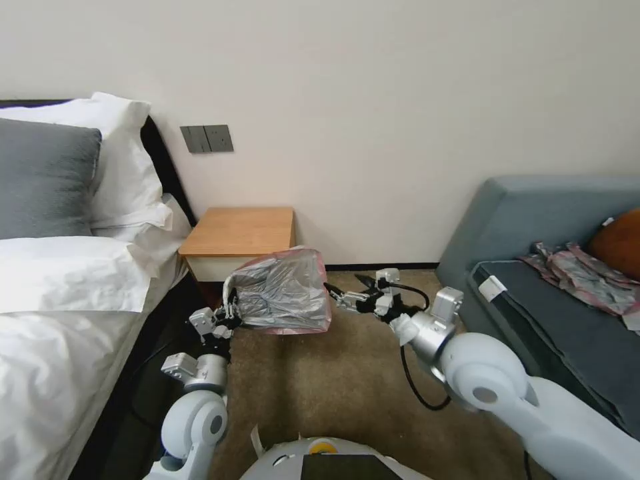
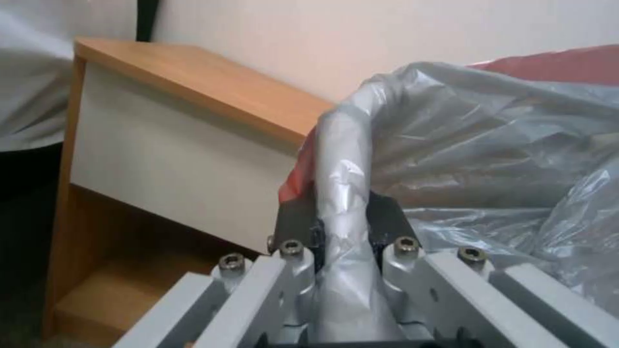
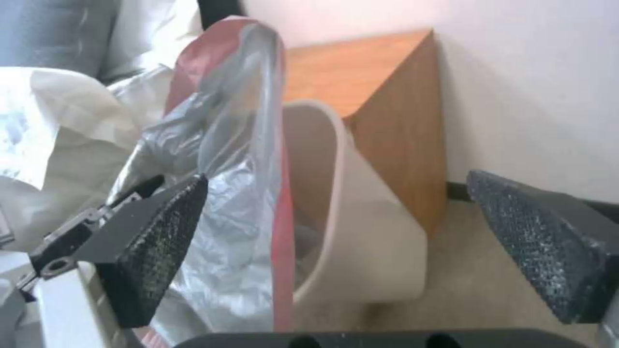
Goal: Pick up the garbage bag from the table and place it over the trash can.
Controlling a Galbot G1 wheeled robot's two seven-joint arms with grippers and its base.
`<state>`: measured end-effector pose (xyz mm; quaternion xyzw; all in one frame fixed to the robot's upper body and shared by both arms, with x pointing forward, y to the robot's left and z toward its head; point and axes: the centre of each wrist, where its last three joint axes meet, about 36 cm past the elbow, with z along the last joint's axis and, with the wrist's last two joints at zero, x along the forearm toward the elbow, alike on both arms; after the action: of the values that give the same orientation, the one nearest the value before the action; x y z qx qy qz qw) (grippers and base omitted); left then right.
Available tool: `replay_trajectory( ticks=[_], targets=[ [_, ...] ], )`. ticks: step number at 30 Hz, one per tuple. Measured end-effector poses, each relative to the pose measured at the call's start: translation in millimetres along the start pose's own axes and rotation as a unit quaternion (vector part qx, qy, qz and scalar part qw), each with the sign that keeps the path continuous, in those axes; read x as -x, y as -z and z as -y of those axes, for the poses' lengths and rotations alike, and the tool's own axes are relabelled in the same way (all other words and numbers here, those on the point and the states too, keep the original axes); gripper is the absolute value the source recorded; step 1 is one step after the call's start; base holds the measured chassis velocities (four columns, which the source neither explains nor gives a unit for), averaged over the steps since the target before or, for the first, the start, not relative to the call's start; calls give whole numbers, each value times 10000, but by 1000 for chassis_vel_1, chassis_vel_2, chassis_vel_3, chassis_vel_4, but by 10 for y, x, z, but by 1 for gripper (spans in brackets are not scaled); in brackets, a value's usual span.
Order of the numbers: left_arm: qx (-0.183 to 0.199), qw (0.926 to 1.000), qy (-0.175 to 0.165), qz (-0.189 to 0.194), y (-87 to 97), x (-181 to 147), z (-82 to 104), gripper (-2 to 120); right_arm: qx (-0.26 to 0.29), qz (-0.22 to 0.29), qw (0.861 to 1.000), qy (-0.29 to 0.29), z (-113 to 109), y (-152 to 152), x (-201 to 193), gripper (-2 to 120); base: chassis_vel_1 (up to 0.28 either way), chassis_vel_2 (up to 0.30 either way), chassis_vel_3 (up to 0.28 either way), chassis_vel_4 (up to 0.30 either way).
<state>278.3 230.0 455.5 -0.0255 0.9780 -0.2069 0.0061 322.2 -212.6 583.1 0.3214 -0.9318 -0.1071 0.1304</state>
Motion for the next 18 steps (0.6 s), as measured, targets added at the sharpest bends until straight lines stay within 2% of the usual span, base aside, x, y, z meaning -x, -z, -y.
replay_trajectory(
  ticks=[6, 13, 16, 18],
  targets=[
    [-7, 10000, -7, -18, -8, -11, 9, 7, -106, -17, 9999, 108, 100, -57, 124, 100, 0, 0, 0, 0],
    [-10, 10000, -25, -22, -20, -16, 33, 7, -172, -54, 9995, 251, 106, -125, 162, 97, 0, 0, 0, 0],
    [-11, 10000, -24, -24, -26, -17, 42, 7, -175, -64, 9993, 315, 97, -140, 165, 91, 0, 0, 0, 0],
    [-8, 10000, -24, -24, -31, -19, 49, 7, -196, -66, 9991, 365, 94, -146, 167, 82, 0, 0, 0, 0]
  ],
)
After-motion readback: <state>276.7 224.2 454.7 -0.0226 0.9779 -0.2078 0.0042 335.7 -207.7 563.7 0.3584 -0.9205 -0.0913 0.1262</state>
